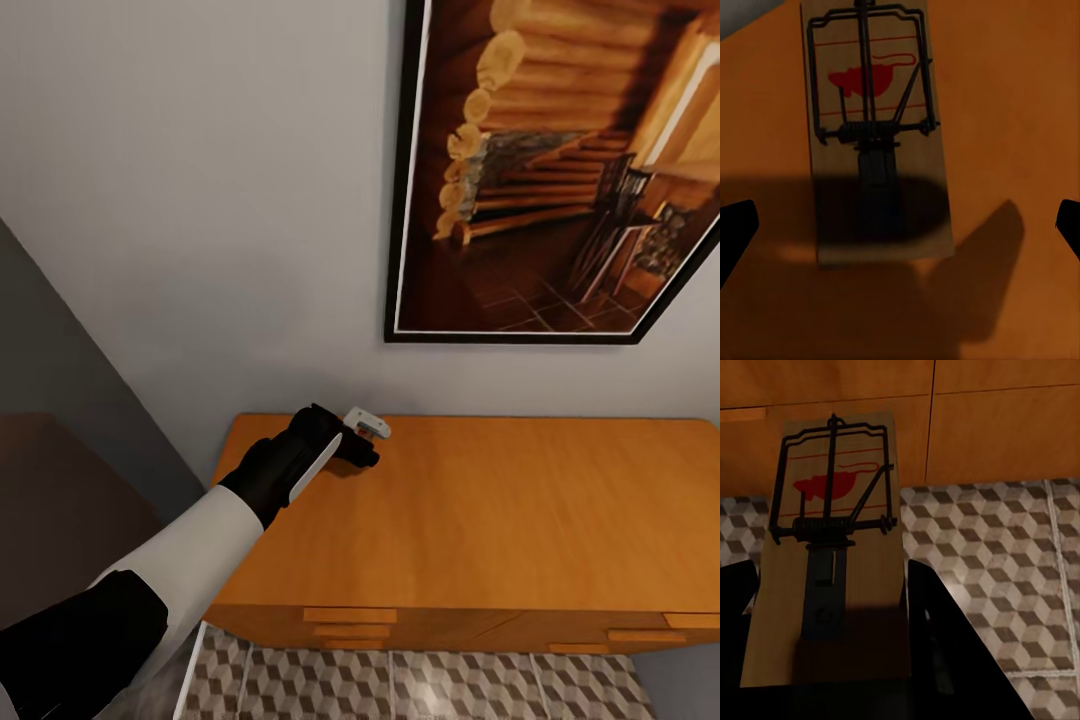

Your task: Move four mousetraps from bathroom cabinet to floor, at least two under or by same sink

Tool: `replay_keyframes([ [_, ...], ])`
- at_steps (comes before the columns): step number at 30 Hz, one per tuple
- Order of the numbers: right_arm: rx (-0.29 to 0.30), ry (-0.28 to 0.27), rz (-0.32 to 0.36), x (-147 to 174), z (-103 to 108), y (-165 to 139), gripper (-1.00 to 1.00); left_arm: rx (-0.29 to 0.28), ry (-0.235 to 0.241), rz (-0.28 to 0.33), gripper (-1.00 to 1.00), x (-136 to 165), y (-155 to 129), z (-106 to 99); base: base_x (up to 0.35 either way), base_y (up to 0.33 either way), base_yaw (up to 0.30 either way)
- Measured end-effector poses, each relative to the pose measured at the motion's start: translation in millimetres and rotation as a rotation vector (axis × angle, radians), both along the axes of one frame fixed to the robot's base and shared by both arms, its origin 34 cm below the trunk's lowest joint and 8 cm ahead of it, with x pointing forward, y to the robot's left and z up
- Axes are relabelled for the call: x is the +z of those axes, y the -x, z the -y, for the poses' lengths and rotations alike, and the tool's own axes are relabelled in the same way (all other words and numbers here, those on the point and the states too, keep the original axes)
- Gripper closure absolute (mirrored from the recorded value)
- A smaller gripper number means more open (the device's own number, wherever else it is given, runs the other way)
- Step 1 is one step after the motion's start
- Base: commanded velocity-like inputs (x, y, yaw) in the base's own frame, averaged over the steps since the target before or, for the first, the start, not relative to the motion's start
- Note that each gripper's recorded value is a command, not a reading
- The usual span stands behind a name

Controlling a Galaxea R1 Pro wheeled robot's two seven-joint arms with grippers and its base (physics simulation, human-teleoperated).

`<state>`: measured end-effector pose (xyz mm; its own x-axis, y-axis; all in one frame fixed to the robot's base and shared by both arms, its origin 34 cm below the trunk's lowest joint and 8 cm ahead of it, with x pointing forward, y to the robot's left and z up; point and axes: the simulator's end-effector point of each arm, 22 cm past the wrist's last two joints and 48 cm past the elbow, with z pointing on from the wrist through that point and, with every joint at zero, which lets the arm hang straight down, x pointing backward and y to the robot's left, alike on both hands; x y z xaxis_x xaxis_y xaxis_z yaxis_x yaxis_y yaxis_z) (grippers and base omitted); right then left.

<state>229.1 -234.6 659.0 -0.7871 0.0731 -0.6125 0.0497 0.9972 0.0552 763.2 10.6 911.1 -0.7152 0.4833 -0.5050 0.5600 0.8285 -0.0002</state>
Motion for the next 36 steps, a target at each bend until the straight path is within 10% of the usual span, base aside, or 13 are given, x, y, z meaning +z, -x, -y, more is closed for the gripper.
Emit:
replay_keyframes([
  [36, 0.000, 0.000, -0.009, -1.2, -0.1, 2.9, 1.00, 0.003, -0.011, -0.010, -1.00, -8.9, 1.0, -2.8, 0.000, 0.000, 0.000],
])
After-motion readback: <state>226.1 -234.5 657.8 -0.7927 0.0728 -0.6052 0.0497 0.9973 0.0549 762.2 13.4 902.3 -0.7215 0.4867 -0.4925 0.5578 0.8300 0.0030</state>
